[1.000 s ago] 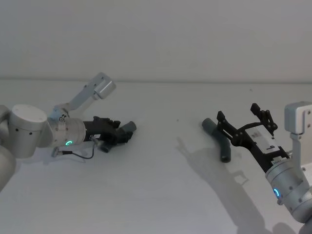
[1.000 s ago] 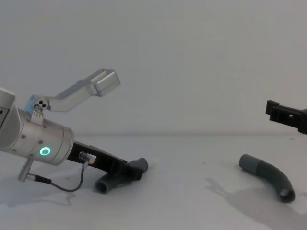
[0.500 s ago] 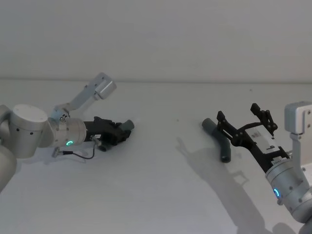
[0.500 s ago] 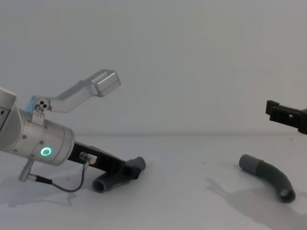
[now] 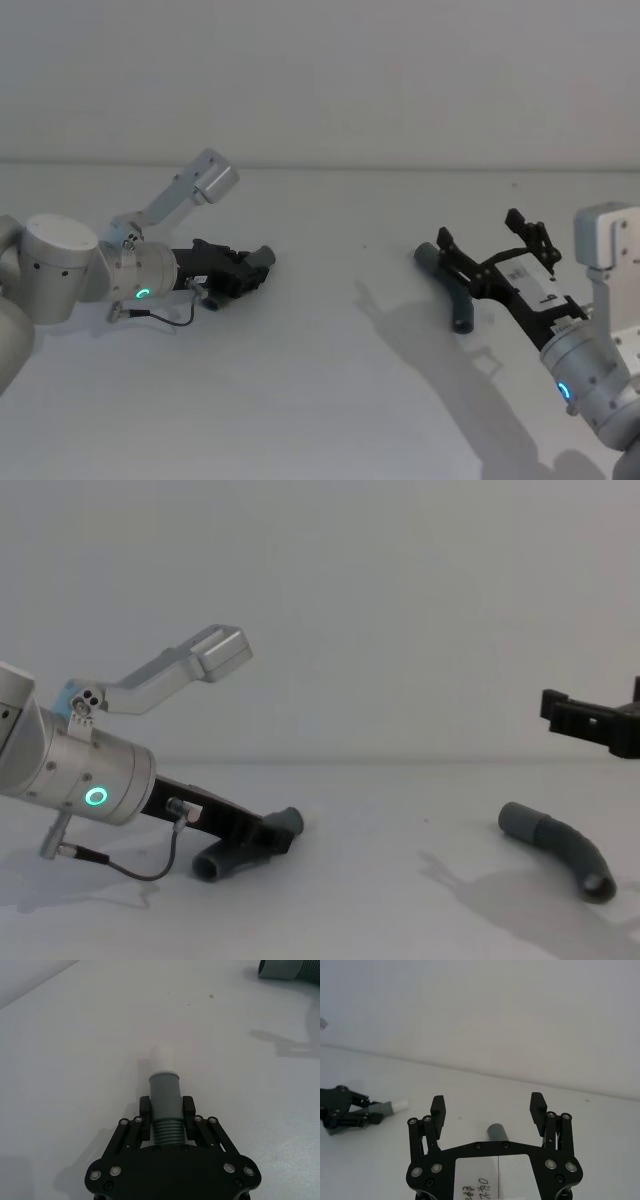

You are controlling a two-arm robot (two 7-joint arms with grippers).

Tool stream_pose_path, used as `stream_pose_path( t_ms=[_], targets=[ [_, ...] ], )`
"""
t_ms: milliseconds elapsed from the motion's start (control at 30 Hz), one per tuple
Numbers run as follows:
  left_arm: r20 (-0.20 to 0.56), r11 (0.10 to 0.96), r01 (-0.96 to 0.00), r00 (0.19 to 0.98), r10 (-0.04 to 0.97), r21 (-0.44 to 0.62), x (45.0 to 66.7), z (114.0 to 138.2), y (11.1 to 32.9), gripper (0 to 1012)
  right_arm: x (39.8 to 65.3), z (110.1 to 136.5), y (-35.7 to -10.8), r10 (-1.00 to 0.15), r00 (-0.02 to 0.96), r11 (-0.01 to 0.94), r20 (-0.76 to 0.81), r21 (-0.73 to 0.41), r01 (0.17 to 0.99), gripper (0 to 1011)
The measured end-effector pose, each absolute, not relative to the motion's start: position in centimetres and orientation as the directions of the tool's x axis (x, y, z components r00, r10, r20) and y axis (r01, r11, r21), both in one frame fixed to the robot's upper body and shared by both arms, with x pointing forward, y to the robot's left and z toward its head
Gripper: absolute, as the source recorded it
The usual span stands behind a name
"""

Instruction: Use both hands to pick up one end of the pipe from the table, align the ends, and insert them.

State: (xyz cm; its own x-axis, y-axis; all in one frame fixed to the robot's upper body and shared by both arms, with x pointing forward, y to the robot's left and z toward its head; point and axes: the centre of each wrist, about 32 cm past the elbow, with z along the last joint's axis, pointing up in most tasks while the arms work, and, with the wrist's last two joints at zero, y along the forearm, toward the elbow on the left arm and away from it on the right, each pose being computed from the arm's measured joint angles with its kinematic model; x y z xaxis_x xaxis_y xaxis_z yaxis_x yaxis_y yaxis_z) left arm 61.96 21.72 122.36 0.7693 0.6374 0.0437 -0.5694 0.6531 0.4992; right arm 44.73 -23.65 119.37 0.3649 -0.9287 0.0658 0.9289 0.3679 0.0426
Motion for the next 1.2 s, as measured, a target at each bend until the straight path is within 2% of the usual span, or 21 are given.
stream_pose_path(
  t_ms=[200, 567, 833, 1200],
  targets=[
    [0.043, 0.653, -0.569, 0.769, 0.637, 0.499, 62.0, 122.4, 21.7, 370, 45.4, 120.3, -23.6, -0.906, 0.412, 0.414, 0.095, -0.001, 0.91, 1001],
    [0.043, 0.653, -0.569, 0.769, 0.637, 0.499, 62.0, 122.3, 21.7, 370, 47.4, 122.7, -24.0, -0.856, 0.505, 0.487, 0.114, -0.153, 0.86, 1001],
    [0.043, 0.653, -0.569, 0.769, 0.638, 0.499, 62.0, 122.3, 21.7, 370, 48.8, 124.0, -24.6, -0.84, 0.535, 0.5, 0.09, -0.255, 0.828, 1001],
    [0.043, 0.653, -0.569, 0.769, 0.637, 0.499, 62.0, 122.3, 21.7, 370, 50.0, 124.6, -25.6, -0.844, 0.532, 0.483, 0.072, -0.329, 0.811, 1001]
  ],
)
